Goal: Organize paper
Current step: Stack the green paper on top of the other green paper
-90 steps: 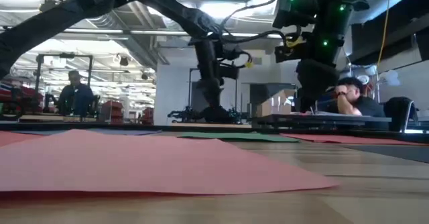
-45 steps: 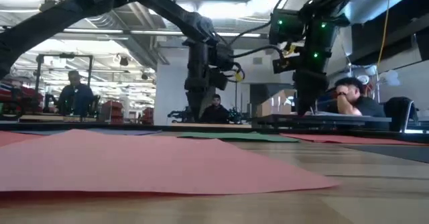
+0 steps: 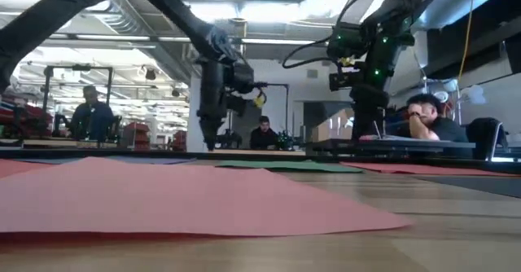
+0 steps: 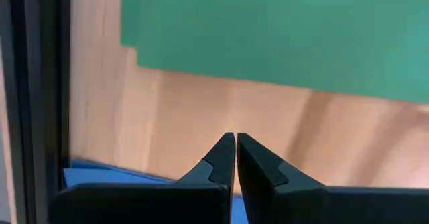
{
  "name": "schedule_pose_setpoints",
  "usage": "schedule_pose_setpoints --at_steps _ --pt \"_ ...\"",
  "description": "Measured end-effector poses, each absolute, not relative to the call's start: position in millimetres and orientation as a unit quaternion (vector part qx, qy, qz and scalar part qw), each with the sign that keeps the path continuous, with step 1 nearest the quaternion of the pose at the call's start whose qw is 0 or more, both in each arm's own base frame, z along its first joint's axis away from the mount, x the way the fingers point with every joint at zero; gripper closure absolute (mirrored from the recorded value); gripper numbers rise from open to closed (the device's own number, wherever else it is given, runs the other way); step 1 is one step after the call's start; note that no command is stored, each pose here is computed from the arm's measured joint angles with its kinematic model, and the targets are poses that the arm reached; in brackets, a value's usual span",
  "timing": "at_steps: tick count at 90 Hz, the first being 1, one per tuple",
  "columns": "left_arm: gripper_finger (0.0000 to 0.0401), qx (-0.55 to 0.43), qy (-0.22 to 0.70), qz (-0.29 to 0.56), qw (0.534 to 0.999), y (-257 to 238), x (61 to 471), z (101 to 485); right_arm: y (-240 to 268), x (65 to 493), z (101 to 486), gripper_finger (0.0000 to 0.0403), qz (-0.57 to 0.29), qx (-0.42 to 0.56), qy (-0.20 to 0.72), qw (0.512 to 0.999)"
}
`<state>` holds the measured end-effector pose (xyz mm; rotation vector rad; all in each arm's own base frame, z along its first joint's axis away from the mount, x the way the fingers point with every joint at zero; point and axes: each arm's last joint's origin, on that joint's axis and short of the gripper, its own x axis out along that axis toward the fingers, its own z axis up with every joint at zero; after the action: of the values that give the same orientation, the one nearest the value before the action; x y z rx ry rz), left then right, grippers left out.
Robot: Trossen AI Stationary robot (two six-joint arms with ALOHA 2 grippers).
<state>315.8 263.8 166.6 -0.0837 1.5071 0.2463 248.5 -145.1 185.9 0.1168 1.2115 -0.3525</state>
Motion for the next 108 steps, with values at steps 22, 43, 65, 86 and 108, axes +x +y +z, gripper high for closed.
schedule_pose_setpoints --at_steps 22,43,65,86,108 --pt "0.0401 -0.018 0.655 0.127 0.745 273 318 164 -183 248 178 0.0403 -0.165 0.073 0.570 0.801" --pt "0.0401 0.000 0.641 0.129 0.757 276 321 165 -210 264 169 0.0403 -0.171 0.088 0.571 0.798" --pt "0.0401 -0.010 0.647 0.126 0.752 277 317 162 -220 267 158 0.0403 -0.161 0.106 0.574 0.796" --pt "0.0401 -0.018 0.652 0.129 0.747 278 309 149 -222 266 155 0.0403 -0.157 0.110 0.577 0.794" --pt "0.0401 -0.015 0.630 0.134 0.764 281 315 147 -223 267 155 0.0403 -0.155 0.105 0.576 0.796"
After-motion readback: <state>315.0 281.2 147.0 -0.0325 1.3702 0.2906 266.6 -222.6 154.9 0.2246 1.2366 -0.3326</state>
